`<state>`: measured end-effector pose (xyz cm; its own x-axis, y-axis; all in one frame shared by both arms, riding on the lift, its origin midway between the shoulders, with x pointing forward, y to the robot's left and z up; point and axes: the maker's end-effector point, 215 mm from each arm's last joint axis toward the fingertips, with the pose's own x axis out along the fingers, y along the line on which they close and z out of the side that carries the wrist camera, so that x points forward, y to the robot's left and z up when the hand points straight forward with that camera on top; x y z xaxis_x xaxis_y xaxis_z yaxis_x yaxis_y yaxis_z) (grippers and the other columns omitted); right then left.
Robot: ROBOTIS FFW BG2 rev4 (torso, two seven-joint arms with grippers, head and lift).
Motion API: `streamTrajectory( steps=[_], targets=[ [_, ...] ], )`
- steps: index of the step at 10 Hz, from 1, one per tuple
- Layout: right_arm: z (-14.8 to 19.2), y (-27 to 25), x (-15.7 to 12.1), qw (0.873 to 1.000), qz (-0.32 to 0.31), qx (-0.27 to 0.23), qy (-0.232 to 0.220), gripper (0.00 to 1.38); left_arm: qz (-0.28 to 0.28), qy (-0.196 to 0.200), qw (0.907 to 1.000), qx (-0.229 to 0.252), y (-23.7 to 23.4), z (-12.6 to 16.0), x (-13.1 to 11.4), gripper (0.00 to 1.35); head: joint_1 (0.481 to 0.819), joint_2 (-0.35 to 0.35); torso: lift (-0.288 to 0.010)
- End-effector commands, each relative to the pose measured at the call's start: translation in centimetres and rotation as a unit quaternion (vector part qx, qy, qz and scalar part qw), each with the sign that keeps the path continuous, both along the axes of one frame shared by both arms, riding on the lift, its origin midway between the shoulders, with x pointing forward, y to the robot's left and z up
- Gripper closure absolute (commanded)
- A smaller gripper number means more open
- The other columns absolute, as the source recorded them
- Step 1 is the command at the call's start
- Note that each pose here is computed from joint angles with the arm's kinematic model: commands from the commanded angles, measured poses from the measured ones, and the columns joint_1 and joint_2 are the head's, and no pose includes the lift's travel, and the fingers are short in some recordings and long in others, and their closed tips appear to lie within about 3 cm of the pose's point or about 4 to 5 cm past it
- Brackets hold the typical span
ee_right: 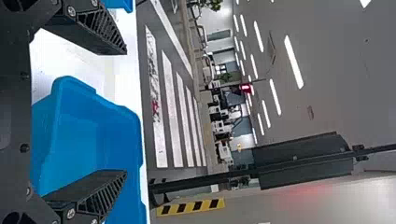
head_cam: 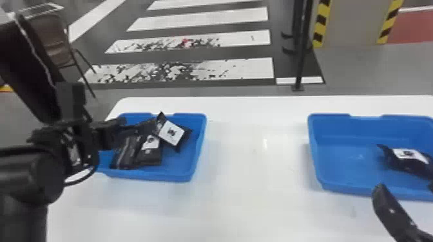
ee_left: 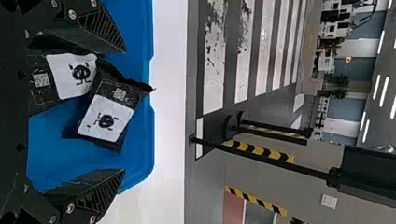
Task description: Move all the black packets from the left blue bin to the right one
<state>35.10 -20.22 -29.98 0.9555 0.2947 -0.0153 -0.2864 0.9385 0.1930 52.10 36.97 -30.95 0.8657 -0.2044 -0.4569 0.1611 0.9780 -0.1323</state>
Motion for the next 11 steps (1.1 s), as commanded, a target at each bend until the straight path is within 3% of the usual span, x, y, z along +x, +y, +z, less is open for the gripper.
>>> streamTrajectory(
  steps=[1,5,7,8,9,10,11],
  targets=[
    [-0.3,0.2,0.0,1.000,0.002,0.005,0.005,0.13,0.011,0.016,0.9997,-0.017,1.2,-1.5,2.4,0.17,0.695,0.212,-0.185],
    [-0.9,0.9,0.0,1.000,0.008,0.019,0.012,0.13,-0.017,0.073,0.9954,-0.060,-0.8,-6.1,7.6,0.16,0.695,0.221,-0.185],
    [-0.9,1.1,0.1,1.000,0.009,0.025,0.012,0.13,-0.012,0.100,0.9920,-0.076,-0.8,-8.6,8.2,0.18,0.695,0.200,-0.185],
    [-1.1,1.3,0.2,0.999,0.011,0.030,0.014,0.13,-0.014,0.109,0.9906,-0.082,-1.1,-9.5,8.3,0.39,0.695,0.195,-0.185],
    [-1.0,1.4,0.2,0.999,0.011,0.031,0.014,0.13,-0.016,0.112,0.9909,-0.073,-1.1,-9.8,8.1,0.85,0.695,0.196,-0.185],
    [-1.2,1.4,0.0,0.999,0.013,0.033,0.016,0.13,-0.017,0.100,0.9929,-0.063,-0.8,-9.3,8.6,1.14,0.695,0.196,-0.185],
    [-1.2,1.4,0.1,0.999,0.012,0.033,0.016,0.13,-0.020,0.098,0.9928,-0.066,-1.0,-9.1,8.7,1.21,0.695,0.197,-0.185]
  ],
)
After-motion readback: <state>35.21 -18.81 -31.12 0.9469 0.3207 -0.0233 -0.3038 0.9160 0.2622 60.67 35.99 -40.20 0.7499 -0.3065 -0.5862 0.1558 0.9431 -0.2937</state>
